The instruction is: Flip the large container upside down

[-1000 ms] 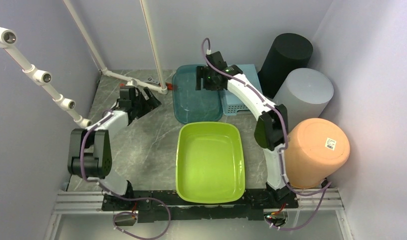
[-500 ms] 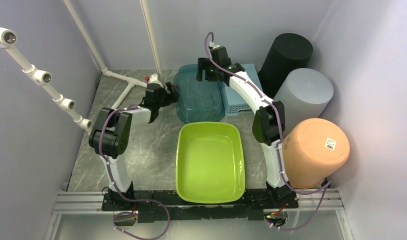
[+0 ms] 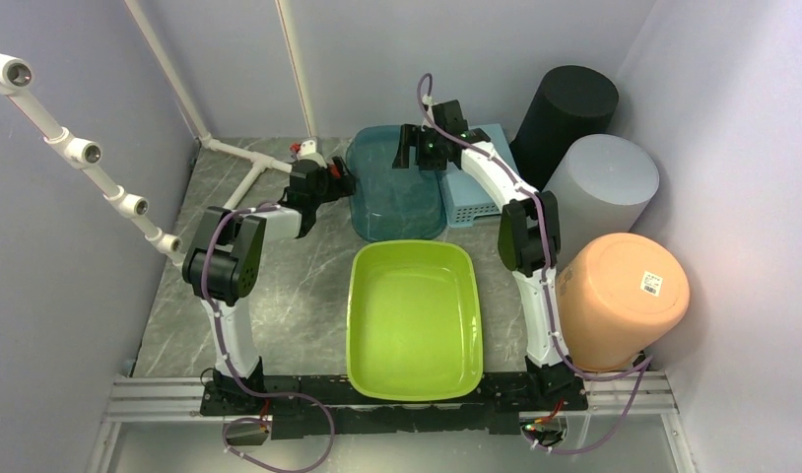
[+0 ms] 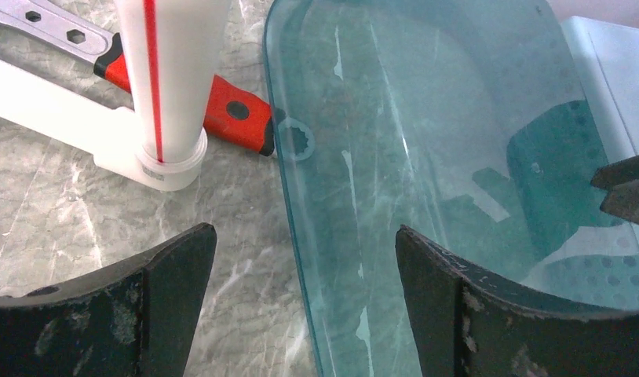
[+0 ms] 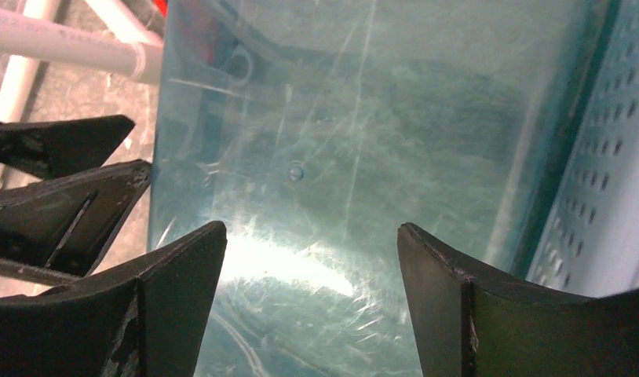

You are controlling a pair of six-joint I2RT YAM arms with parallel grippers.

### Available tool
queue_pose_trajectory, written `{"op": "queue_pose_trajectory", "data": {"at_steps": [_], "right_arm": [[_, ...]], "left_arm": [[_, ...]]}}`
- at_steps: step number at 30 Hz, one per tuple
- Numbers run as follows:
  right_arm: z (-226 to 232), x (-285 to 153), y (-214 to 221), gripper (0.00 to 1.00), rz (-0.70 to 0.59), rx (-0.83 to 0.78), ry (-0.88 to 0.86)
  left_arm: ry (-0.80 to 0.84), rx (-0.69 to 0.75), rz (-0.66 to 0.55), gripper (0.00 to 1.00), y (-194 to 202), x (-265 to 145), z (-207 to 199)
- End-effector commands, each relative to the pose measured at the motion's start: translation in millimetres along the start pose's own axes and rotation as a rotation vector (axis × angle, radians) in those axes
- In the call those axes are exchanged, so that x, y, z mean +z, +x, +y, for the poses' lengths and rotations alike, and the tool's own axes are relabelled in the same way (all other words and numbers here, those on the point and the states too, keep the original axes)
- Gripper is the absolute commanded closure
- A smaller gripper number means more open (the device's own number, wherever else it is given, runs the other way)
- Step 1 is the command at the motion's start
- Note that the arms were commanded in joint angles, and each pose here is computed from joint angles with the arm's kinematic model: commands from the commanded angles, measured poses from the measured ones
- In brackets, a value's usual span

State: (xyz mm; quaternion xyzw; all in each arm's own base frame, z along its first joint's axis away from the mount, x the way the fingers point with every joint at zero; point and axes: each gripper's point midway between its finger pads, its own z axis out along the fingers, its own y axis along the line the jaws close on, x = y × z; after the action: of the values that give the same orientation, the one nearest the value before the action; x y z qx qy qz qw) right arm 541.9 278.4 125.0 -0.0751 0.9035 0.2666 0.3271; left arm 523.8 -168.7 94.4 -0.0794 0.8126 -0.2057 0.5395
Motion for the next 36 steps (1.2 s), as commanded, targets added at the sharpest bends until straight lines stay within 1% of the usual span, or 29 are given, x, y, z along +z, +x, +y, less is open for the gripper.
{"op": "queue_pose_trajectory", "data": {"at_steps": [1,4,5,7,11,13,16,18,20,23,26,28,30,33,36], "right_arm": [[10,1,53,0.17,0.159,0.072,-0.08],[22,-3,68,0.19,0.204,0.068,-0.142],[26,-7,67,0.19,0.203,0.055,-0.15],[28,-15,52,0.19,0.162,0.028,-0.128],[0,-31,-1,0.16,0.017,-0.031,0.062],[-17,-42,-26,0.15,-0.056,-0.021,0.141],[-43,-51,-44,0.13,-0.132,0.001,0.234],[-45,-44,-37,0.13,-0.112,0.012,0.182],[-40,-32,-22,0.14,-0.05,0.021,0.108],[-24,-16,3,0.17,0.042,0.033,0.007],[-4,-9,21,0.17,0.09,-0.004,-0.055],[11,-9,32,0.17,0.122,-0.017,-0.104],[20,-12,40,0.18,0.14,0.016,-0.136],[38,-26,52,0.18,0.144,0.077,-0.202],[66,-47,62,0.18,0.137,0.067,-0.278]], "left_arm": [[0.139,0.001,0.047,0.11,7,-12,-36],[0.156,0.019,0.064,0.11,10,-23,-42],[0.16,0.024,0.059,0.11,8,-27,-44],[0.156,0.028,0.039,0.11,1,-36,-45],[0.151,0.06,0.016,0.11,-13,-46,-48],[0.15,0.075,0.02,0.11,-17,-49,-50],[0.159,0.083,0.007,0.11,-22,-51,-52],[0.161,0.084,0.012,0.1,-20,-52,-52],[0.169,0.083,0.024,0.1,-18,-51,-53],[0.188,0.074,0.029,0.1,-16,-51,-57],[0.221,0.064,0.036,0.1,-16,-52,-63],[0.241,0.062,0.059,0.1,-13,-53,-67],[0.247,0.055,0.088,0.1,-8,-55,-68],[0.241,0.04,0.131,0.11,0,-62,-67],[0.246,0.03,0.17,0.11,8,-74,-66]]}}
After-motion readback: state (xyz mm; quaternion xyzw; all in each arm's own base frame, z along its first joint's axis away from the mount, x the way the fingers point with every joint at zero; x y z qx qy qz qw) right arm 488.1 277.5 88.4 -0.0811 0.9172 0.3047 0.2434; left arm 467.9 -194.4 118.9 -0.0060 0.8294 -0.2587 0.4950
